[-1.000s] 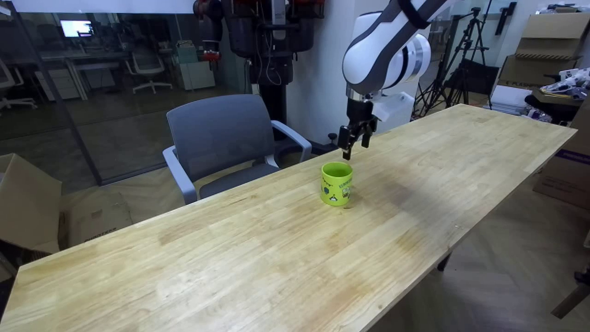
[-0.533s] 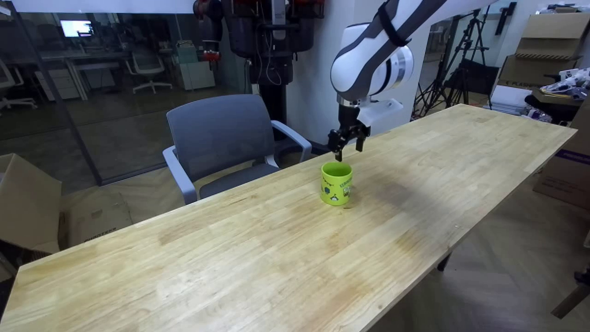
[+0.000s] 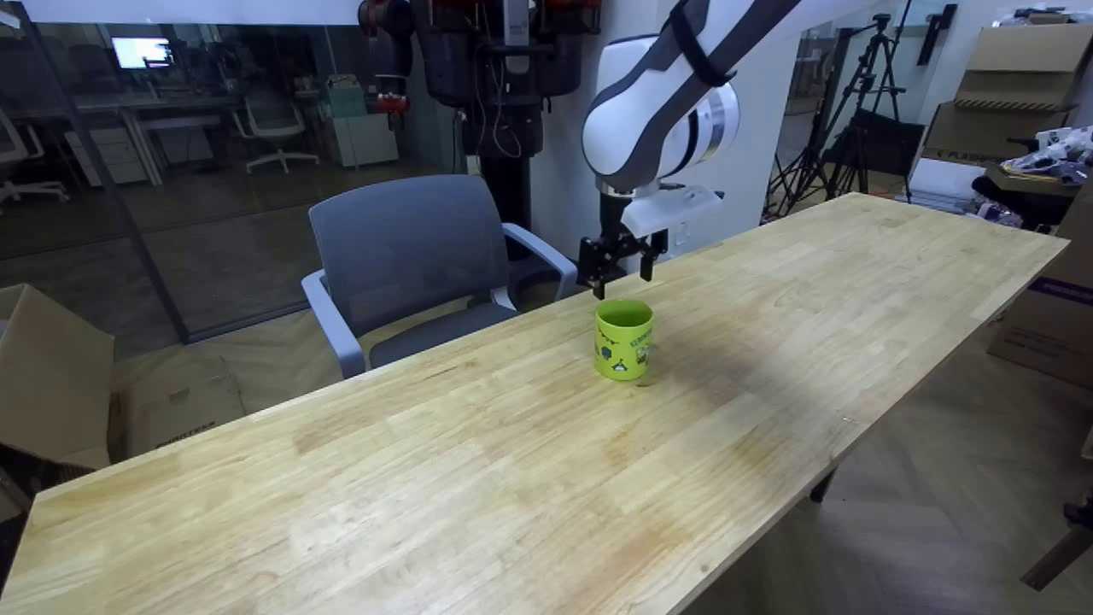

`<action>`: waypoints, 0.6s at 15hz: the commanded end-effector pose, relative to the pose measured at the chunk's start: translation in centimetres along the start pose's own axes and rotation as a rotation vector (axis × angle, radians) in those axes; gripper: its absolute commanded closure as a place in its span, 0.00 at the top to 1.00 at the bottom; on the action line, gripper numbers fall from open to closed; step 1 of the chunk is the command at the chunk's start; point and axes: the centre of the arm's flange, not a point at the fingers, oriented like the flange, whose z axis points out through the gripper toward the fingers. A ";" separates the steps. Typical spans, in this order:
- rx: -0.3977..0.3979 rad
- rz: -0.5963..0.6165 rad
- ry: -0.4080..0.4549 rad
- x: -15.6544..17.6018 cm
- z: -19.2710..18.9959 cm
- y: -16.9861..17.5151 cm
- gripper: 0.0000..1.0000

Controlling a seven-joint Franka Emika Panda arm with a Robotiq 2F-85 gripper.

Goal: Move the yellow mug forward

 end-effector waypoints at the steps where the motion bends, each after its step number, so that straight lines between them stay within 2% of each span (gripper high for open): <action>1: -0.003 0.106 -0.024 -1.7 -0.5 -0.6 1.00; 9: -0.044 0.297 0.019 -5.0 -2.4 -0.5 1.00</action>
